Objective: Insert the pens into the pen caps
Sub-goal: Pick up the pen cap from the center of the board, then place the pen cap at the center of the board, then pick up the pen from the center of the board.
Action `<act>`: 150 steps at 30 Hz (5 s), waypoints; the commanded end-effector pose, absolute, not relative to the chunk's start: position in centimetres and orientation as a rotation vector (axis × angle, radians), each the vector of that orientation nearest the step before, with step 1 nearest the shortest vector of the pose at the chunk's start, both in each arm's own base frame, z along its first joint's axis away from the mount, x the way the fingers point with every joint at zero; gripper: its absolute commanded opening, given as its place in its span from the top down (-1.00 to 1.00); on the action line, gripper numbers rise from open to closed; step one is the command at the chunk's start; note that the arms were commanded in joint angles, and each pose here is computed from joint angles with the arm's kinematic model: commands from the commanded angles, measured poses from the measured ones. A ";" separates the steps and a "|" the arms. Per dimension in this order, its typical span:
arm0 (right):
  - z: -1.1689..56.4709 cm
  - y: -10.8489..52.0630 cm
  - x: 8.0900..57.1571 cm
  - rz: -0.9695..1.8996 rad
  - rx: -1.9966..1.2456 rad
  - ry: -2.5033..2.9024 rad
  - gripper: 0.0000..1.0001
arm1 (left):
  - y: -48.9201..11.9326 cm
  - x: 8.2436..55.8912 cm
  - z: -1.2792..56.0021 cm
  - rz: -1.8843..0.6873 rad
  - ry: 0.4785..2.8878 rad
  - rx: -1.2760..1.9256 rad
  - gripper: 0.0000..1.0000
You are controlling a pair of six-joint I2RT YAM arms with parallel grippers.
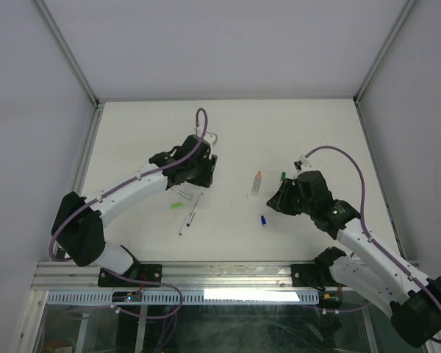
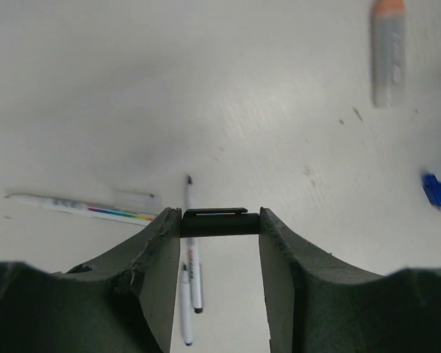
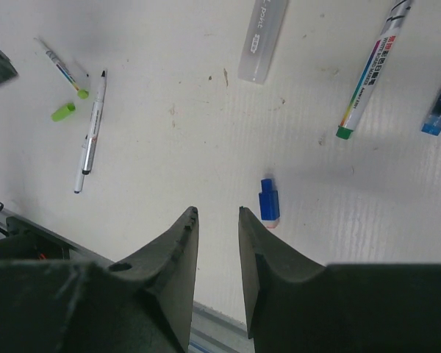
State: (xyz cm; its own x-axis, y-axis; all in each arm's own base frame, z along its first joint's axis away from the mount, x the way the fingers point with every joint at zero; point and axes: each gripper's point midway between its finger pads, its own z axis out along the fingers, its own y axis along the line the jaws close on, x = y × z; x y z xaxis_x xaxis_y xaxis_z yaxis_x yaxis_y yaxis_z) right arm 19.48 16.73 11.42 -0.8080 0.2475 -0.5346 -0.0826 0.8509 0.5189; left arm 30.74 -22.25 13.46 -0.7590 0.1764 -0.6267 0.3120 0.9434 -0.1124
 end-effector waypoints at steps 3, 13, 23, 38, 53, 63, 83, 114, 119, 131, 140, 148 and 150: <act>14.0 16.9 19.9 0.765 0.178 2.332 0.39 | -27.4 23.7 10.8 -0.414 2.438 0.658 0.15; 14.0 16.8 19.6 0.772 0.203 2.337 0.39 | -28.5 20.7 6.0 -0.265 2.425 0.962 0.11; 13.3 16.6 19.3 0.762 0.209 2.353 0.38 | -29.2 20.9 3.4 -0.182 2.427 1.084 0.03; 12.9 16.6 19.2 0.753 0.193 2.368 0.37 | -29.3 22.5 8.0 -0.188 2.326 0.937 -0.30; 12.7 16.9 19.1 0.771 0.194 2.376 0.37 | -22.3 26.0 7.8 -0.171 2.511 0.504 -0.22; 12.6 17.1 19.2 0.774 0.188 2.385 0.37 | -22.5 25.5 5.1 -0.137 2.608 0.529 -0.01; 12.0 17.0 19.0 0.771 0.184 2.390 0.36 | -23.5 25.8 2.4 -0.114 2.689 0.579 0.57; 11.8 26.7 22.5 1.072 0.421 2.126 0.30 | -30.9 31.6 6.1 -0.434 2.653 0.426 0.69; 12.1 29.6 23.8 1.110 0.406 2.066 0.25 | -31.8 31.6 6.6 -0.493 2.656 0.424 0.69; 8.8 34.2 25.8 1.172 0.479 2.122 0.19 | -32.2 31.2 6.8 -0.540 2.668 0.417 0.69; 7.0 36.0 26.1 1.198 0.497 2.183 0.30 | -32.4 31.1 7.2 -0.560 2.664 0.413 0.69; 7.1 35.8 25.9 1.194 0.498 2.190 0.82 | -31.9 31.7 7.9 -0.563 2.646 0.342 0.70; 7.2 35.4 25.8 1.180 0.500 2.191 0.94 | -31.8 31.8 8.4 -0.575 2.631 0.326 0.69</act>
